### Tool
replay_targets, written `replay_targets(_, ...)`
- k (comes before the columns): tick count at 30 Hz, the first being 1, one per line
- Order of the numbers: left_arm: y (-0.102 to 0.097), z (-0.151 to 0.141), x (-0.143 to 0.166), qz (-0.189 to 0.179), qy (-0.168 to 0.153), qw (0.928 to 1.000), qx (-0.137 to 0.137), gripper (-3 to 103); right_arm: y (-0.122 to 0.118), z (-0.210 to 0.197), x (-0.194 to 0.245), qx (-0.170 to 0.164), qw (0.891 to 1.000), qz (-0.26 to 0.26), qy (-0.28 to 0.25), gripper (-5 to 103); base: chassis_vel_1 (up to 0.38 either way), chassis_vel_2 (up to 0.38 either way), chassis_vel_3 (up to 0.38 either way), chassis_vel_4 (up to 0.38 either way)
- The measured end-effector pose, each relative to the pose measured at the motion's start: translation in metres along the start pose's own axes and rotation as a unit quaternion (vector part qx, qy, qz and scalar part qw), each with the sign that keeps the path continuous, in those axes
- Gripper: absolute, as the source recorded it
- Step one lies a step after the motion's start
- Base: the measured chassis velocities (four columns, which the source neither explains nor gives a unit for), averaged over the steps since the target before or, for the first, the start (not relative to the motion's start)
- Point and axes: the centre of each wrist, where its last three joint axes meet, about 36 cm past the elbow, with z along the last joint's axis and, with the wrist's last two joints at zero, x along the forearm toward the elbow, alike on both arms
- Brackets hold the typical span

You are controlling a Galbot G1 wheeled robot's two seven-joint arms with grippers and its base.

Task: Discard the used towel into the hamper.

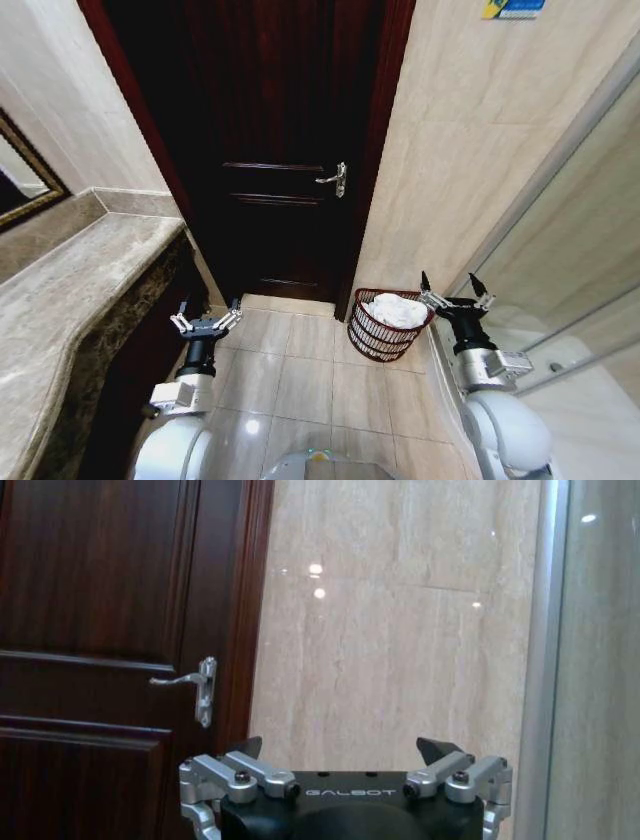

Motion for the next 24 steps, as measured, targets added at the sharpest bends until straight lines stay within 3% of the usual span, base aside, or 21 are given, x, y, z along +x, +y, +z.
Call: replay_targets(24,0.0038,0.0006,0.0013,0.009,0.007,0.9999,-0.007,100,0.0036,0.0003,0.0056,-0.018,0.999,0.001,0.034,100,-0.002,0.001,0.001,-0.002)
